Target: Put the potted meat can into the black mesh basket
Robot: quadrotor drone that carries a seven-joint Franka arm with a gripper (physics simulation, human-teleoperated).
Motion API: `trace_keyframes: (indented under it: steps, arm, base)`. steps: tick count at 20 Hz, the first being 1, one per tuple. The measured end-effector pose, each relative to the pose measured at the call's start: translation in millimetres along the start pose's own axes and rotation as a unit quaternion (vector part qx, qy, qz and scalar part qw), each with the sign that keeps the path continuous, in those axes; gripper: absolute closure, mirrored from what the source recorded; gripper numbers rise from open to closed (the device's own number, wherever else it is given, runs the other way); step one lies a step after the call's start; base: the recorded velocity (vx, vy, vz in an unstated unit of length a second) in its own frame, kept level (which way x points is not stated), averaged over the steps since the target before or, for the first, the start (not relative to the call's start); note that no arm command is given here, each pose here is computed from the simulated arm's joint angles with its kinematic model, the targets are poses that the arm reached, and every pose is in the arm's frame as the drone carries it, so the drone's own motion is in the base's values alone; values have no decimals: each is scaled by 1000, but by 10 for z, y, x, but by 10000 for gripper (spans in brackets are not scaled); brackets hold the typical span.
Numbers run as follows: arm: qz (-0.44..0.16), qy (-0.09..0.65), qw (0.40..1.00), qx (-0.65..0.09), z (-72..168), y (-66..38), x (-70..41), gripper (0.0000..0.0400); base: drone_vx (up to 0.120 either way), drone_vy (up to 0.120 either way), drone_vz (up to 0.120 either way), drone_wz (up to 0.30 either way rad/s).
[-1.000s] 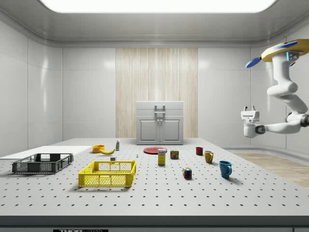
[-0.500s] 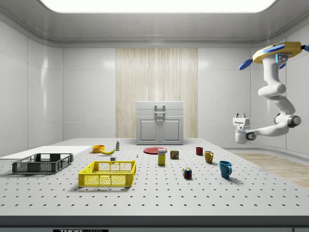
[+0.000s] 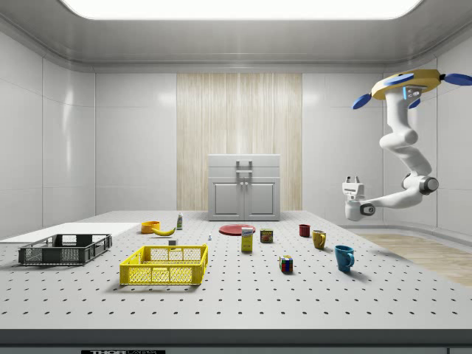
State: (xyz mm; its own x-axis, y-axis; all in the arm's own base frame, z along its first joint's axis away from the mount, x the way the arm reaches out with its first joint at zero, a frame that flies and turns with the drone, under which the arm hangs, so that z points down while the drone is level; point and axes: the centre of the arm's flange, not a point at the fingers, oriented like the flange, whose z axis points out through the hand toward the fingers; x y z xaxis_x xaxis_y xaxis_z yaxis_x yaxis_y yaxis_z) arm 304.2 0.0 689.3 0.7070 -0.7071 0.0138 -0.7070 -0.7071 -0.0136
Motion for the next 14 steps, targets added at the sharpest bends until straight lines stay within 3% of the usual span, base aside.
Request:
trace_keyframes:
  steps: [14]
  arm:
    - [0,4,1000,3,-20,5,-7,0]
  base:
    - [120,-120,0,0]
